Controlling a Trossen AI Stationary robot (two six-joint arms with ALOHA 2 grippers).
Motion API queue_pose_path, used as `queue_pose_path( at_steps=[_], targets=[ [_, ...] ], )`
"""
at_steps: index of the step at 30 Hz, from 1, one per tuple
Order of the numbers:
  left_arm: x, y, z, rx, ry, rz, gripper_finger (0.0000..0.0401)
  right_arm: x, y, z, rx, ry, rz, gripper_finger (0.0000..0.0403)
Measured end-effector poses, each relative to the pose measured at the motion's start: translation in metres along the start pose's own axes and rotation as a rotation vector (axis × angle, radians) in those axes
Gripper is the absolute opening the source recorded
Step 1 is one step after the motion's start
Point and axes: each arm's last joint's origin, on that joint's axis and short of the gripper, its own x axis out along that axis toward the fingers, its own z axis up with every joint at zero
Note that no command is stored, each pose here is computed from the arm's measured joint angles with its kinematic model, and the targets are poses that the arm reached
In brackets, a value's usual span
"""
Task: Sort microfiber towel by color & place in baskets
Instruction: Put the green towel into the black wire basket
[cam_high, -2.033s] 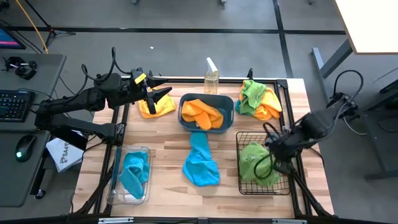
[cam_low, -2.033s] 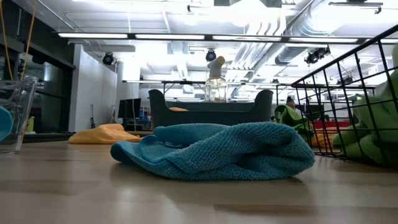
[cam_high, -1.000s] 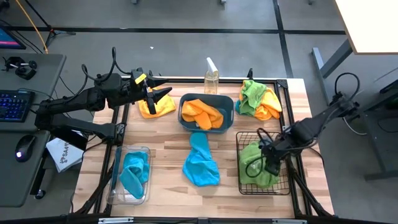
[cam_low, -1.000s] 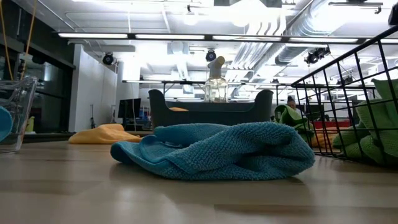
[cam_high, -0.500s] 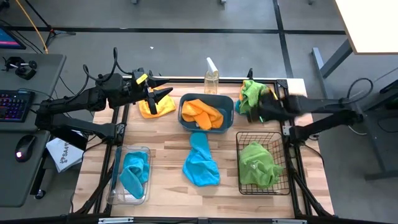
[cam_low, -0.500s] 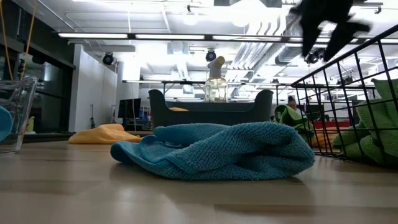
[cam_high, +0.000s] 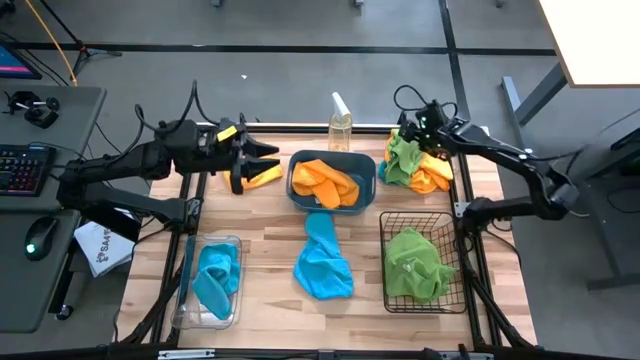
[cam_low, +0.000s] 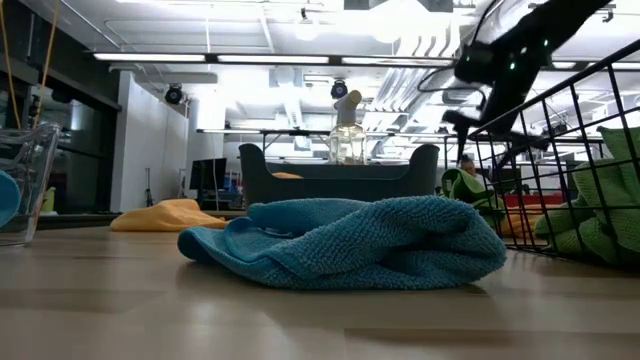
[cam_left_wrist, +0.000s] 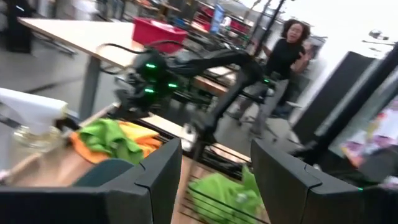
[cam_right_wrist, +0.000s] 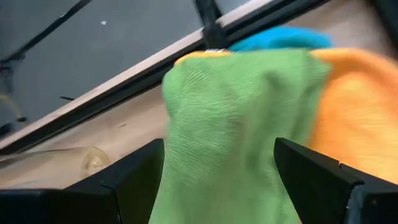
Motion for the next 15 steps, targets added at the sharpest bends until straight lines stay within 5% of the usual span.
queue_pose_path(
  at_steps=[11, 15],
  targets=[
    [0.0, -0.006, -0.003, 0.001, 0.024, -0.033, 0.0181, 0.045, 0.012, -0.005, -0.006, 0.043, -0.043, 0.0296],
    [-0.001, -0.005, -0.005, 0.002, 0.04, -0.025, 0.0181, 0.05, 0.012, -0.008, -0.069, 0.062, -0.058, 0.024]
  ],
)
